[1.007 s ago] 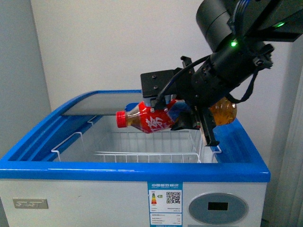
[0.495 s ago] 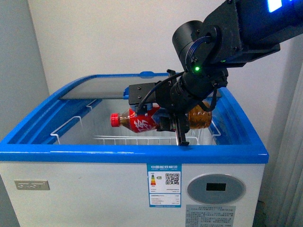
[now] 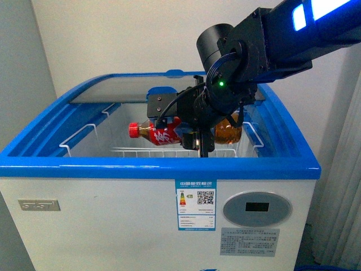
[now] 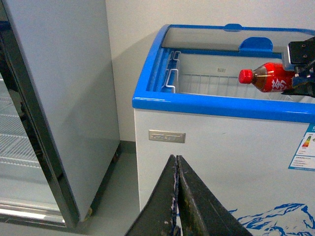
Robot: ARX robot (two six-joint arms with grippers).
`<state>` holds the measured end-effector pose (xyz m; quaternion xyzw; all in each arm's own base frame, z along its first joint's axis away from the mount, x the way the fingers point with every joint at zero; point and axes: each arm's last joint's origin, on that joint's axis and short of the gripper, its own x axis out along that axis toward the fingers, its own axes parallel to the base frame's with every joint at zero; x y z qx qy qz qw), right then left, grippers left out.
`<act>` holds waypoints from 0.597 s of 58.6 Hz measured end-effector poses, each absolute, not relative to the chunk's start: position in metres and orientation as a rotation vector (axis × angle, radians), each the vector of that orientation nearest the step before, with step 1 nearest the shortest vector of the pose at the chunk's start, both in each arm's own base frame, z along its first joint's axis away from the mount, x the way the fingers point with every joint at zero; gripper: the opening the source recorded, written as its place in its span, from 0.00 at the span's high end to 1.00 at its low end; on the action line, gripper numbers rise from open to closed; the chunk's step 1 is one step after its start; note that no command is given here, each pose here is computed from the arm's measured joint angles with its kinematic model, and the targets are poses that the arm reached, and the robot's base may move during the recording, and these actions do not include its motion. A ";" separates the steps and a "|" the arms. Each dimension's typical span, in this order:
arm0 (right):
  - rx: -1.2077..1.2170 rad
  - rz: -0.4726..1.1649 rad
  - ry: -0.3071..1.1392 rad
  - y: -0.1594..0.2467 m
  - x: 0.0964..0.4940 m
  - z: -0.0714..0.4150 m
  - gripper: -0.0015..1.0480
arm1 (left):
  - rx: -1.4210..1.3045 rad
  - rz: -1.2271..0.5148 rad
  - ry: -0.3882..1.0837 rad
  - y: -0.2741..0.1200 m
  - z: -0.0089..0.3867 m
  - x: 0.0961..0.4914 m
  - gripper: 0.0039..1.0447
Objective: Put drink in fridge
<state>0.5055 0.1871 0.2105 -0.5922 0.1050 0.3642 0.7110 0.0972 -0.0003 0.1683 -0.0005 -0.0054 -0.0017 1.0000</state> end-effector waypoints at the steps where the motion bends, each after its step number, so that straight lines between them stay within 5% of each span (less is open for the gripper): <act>1: -1.313 0.807 0.232 0.187 0.505 0.210 0.46 | -0.001 -0.003 -0.012 0.000 0.168 0.097 0.98; 16: -1.273 0.829 0.189 0.186 0.500 0.223 0.07 | -0.001 -0.003 -0.010 0.000 0.168 0.097 0.98; 27: -1.130 0.818 0.108 0.184 0.484 0.275 0.08 | -0.001 -0.003 -0.010 0.000 0.168 0.097 0.98; 35: -0.870 0.617 0.035 0.150 0.450 0.354 0.07 | -0.001 -0.003 -0.010 0.000 0.168 0.097 0.98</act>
